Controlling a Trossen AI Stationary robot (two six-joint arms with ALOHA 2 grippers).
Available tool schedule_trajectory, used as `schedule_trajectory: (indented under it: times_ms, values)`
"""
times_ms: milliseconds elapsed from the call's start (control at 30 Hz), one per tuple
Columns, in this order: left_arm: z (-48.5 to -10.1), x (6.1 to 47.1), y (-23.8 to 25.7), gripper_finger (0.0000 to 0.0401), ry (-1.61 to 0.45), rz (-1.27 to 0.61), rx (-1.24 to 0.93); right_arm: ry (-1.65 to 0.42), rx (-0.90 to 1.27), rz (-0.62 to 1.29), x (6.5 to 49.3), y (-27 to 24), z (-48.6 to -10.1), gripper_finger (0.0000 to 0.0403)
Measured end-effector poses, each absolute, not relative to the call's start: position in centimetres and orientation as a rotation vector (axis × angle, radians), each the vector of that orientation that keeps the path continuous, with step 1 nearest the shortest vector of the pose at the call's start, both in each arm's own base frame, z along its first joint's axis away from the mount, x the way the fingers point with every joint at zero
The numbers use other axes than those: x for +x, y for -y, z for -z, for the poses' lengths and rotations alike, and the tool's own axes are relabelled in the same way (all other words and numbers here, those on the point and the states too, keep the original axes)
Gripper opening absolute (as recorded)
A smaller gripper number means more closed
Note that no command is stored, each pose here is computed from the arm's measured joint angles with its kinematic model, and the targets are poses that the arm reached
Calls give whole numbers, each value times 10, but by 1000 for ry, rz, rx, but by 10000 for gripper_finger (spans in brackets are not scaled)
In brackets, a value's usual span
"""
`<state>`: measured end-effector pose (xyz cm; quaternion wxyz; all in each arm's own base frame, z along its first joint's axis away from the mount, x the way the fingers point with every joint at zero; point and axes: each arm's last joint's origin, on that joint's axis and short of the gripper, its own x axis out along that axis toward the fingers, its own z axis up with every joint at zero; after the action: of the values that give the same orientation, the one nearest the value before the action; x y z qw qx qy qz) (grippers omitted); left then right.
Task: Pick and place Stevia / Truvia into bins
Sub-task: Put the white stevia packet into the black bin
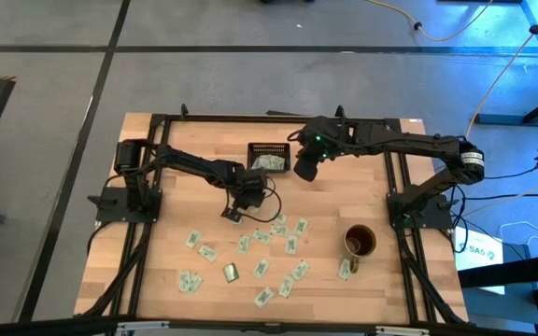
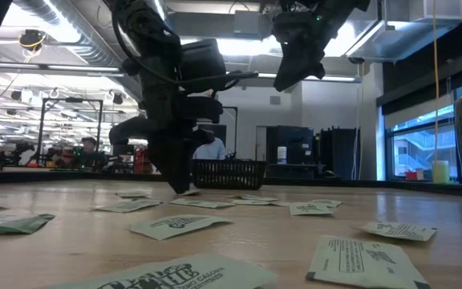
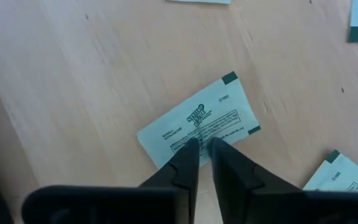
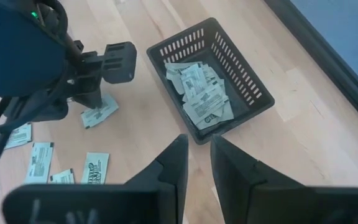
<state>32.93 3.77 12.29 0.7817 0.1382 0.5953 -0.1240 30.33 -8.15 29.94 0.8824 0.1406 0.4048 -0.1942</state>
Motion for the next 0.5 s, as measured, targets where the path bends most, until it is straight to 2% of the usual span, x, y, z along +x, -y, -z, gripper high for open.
schedule_trajectory:
  times_ms: [500]
  values:
    - [-136, 325, -34, 4, -1278, 234, 322, -842, 293, 404, 303, 82, -299, 73]
